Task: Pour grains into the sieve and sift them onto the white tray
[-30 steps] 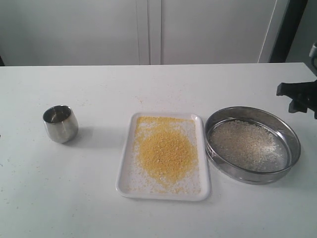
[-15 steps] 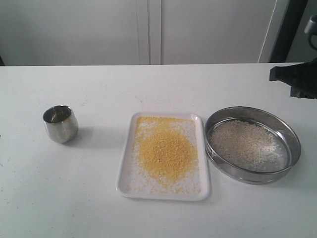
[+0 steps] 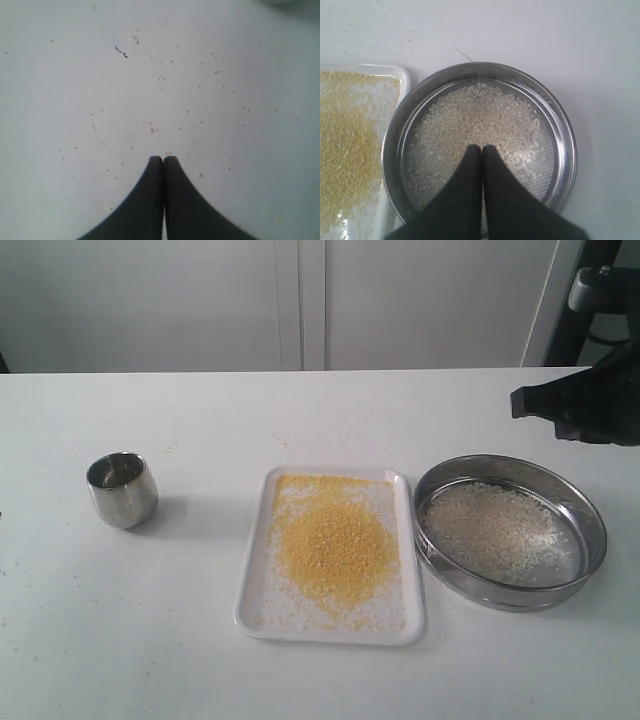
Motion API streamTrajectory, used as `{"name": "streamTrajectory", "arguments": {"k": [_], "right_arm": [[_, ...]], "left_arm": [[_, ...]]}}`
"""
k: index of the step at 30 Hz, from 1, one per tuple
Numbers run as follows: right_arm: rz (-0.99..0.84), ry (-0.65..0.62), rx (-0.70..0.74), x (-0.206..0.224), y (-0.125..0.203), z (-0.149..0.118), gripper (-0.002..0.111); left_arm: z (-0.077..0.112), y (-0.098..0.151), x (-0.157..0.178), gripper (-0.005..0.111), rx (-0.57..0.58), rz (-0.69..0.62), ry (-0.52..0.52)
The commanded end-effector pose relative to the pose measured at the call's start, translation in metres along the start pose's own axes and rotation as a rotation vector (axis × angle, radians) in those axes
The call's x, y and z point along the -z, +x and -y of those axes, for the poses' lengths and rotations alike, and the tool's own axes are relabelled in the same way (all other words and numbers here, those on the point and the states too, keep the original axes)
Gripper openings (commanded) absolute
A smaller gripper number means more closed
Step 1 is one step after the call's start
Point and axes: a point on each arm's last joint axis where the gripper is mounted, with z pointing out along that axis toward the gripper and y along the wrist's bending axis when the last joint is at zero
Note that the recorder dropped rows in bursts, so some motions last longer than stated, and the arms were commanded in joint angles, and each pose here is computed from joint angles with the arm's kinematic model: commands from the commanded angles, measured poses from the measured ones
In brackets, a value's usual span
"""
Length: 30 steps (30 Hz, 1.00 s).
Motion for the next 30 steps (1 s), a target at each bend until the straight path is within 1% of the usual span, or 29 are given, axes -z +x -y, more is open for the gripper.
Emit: {"name": "streamTrajectory", "arguments": {"k": [1, 9, 16, 23, 30], "right_arm": [[0.009, -0.005, 0.019, 0.017, 0.001, -0.001, 0.0], [-0.003, -0.006, 0.021, 0.044, 0.01, -0.001, 0.0], [0.025, -0.008, 0.046, 0.059, 0.029, 0.001, 0.0], [0.137, -0.014, 0.075, 0.088, 0.047, 0.002, 0.0], [0.278, -0.023, 0.072, 0.118, 0.078, 0.004, 0.0]], "left_arm": [[0.0, 0.0, 0.003, 0.0, 0.008, -0.002, 0.004], [0.0, 0.0, 0.003, 0.0, 0.008, -0.002, 0.004], [0.0, 0.0, 0.003, 0.0, 0.008, -0.002, 0.004], [0.0, 0.0, 0.003, 0.0, 0.008, -0.002, 0.004], [0.0, 0.0, 0.003, 0.0, 0.008, -0.002, 0.004]]}}
